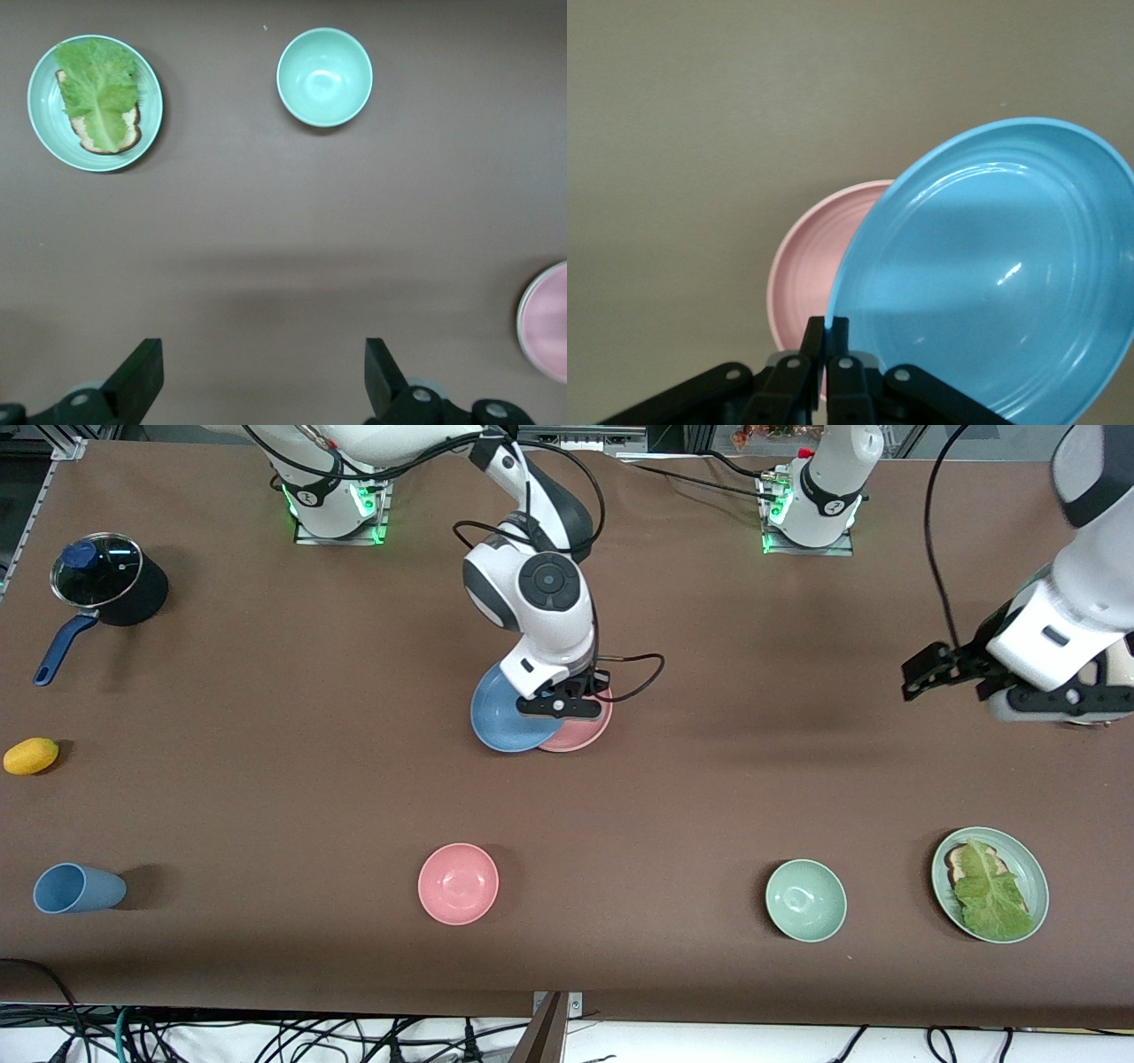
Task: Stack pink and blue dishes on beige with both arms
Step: 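Carry the blue plate onto the pink plate while the left gripper withdraws, then lower the blue plate onto the pink plate and open the right gripper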
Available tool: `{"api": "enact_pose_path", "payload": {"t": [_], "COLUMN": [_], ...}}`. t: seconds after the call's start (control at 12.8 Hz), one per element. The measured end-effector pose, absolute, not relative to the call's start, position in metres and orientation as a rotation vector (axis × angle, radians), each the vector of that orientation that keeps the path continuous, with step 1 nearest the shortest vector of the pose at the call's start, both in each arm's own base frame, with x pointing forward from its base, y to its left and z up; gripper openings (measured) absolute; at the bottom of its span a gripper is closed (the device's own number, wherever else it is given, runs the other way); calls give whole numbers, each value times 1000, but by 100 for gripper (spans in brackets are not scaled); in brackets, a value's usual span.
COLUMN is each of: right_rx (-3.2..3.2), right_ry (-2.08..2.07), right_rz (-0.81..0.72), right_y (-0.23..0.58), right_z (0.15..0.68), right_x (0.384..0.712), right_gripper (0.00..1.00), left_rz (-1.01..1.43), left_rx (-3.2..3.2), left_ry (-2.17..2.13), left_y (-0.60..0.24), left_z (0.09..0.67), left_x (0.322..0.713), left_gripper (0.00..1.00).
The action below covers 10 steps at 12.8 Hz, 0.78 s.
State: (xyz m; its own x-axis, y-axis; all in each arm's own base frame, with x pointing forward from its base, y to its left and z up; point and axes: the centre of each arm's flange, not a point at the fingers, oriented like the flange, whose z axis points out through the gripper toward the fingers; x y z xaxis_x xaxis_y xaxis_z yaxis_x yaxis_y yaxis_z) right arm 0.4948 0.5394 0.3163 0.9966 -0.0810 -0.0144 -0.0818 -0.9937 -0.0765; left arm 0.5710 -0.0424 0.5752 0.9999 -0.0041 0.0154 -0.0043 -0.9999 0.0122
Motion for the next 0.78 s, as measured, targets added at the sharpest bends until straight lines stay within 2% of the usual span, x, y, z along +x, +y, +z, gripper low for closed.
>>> {"api": "enact_pose_path", "payload": {"t": [0.47,0.55,0.78], "right_rx": [-3003,-3007,-3016], "right_ry": [134,137,153], "right_rz": [-9,-5,-2], "right_y": [570,569,564], "right_z": [291,286,277], "right_x": [481,482,487], "right_gripper": [5,11,41], "left_rz": [11,0,-4], "left_rx": [3134,3135,3135], "left_ry": [-29,-30,-38], "left_y": [-38,-38,-39], "left_z": [585,585,585], "left_x": [546,545,545], "left_gripper": [100,100,100]}}
